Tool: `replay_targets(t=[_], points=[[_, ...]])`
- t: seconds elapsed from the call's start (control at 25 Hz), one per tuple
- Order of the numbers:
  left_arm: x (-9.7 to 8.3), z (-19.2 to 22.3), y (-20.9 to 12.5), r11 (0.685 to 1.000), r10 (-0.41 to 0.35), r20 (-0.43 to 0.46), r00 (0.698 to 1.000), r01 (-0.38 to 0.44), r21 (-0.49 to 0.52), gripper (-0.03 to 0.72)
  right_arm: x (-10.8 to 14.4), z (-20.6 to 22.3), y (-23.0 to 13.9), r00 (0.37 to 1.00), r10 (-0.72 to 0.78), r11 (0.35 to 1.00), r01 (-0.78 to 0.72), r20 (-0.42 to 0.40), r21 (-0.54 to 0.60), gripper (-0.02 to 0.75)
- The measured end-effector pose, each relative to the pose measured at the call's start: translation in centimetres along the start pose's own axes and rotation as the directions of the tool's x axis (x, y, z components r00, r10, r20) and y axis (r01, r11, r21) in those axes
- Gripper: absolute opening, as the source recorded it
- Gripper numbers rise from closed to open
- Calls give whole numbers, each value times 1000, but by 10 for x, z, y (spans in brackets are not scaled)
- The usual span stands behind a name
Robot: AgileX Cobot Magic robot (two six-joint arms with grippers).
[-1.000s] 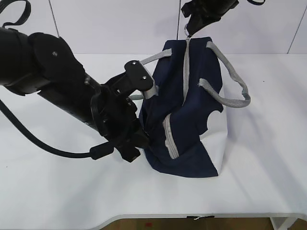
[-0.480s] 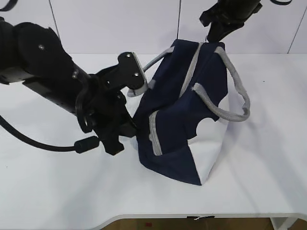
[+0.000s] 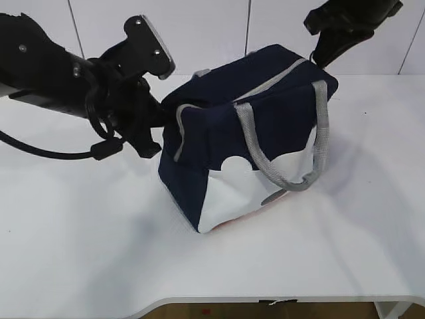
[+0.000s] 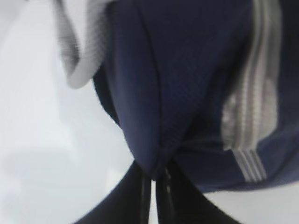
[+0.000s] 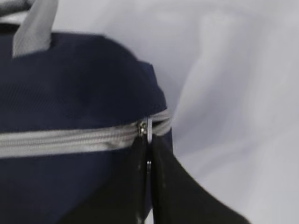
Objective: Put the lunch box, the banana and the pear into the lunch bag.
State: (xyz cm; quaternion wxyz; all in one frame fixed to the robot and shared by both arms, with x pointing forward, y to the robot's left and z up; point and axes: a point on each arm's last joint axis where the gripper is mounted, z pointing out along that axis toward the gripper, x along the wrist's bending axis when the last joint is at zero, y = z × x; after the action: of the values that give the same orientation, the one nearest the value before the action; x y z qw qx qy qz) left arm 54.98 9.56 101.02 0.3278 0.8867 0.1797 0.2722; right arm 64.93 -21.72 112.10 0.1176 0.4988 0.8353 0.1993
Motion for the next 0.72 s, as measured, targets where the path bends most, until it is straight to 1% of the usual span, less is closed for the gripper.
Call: replay_targets(t=[0.12,0.28,0.44,0.52,0.72], points=[[7,0,3,999,-2,-78,997,-1,-45,-8,6,0,-16,999,31,999,-30,-29,39,6],[15,7,5,995,-8,-181,983,-10,-96,-8,18,-7,-39,995,59,996,-53,-76,75,6],[21,18,2,992,-8,-265,964,-25,-123,-8,29,-24,-53,990,90,995,-83,-110,62,6],[22,25,-1,991,-7,-302,953,-34,-131,-8,34,-36,-57,987,97,995,-93,-127,35,6],[26,31,-3,988,-5,-355,935,-50,-145,-8,40,-57,-59,975,174,984,-176,-141,-6,6]])
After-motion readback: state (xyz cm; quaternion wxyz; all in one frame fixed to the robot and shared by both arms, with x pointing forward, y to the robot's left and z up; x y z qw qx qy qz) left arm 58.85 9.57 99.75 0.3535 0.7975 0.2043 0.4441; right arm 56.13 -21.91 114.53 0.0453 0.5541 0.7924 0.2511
